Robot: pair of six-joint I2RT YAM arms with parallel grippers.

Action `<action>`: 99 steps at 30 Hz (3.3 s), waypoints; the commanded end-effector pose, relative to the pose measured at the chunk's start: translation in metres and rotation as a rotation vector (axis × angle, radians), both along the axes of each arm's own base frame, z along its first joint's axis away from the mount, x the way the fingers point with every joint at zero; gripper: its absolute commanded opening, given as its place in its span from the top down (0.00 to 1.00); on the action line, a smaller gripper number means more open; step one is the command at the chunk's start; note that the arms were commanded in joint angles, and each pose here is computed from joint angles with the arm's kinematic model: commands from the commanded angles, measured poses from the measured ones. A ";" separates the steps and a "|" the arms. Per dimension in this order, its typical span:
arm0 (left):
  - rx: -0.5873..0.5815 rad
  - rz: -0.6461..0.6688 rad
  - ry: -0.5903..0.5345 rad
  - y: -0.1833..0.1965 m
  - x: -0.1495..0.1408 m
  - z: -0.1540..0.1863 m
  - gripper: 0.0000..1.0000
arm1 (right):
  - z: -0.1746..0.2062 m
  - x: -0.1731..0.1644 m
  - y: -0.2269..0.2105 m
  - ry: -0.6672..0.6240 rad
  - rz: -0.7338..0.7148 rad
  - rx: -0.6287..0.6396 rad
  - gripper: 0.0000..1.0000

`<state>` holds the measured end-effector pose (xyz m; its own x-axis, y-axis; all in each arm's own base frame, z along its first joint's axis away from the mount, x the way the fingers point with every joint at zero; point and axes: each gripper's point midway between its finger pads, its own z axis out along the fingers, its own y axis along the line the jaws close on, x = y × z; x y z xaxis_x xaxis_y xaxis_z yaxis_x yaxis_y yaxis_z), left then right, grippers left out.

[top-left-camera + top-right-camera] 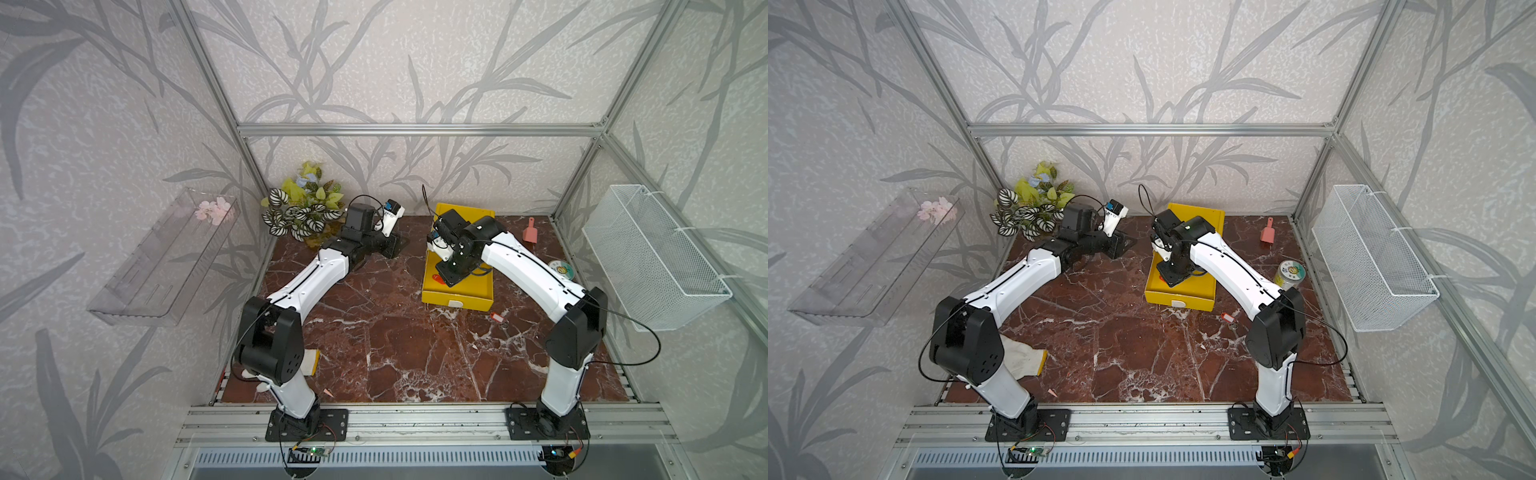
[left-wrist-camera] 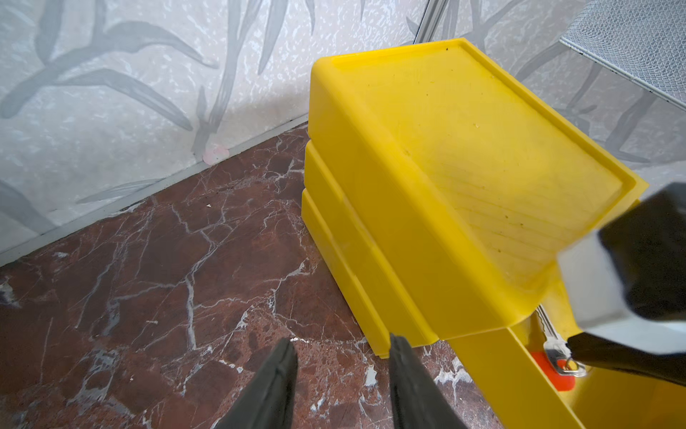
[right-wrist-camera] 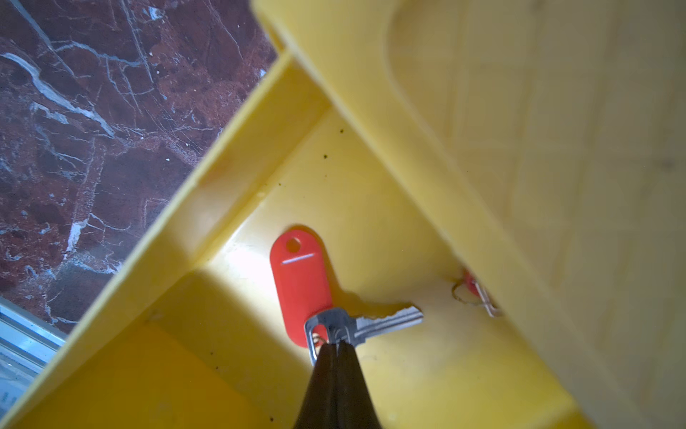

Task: Take the keys out of the drawer
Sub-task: Pick up the key from the drawer, then place the key at the center of the board.

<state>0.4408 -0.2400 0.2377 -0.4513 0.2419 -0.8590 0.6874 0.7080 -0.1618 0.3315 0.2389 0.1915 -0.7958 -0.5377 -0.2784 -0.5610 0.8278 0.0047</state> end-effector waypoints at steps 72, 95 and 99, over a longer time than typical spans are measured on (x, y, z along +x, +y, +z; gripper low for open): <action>0.091 -0.357 -0.278 -0.102 -0.050 0.109 0.57 | -0.095 -0.110 -0.212 0.193 -1.333 0.130 1.00; 0.151 -0.324 -0.282 -0.091 -0.047 0.098 0.56 | -0.108 -0.059 -0.218 0.206 -1.334 0.143 0.64; 0.158 -0.307 -0.285 -0.091 -0.043 0.097 0.56 | -0.098 -0.056 -0.221 0.189 -1.345 0.158 0.63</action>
<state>0.4002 -0.3354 0.3252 -0.1122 0.4631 -0.8792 0.8811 0.4554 0.1274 0.2687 0.0209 0.0801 -0.7121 0.6986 -0.0698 0.6895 0.7146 0.1182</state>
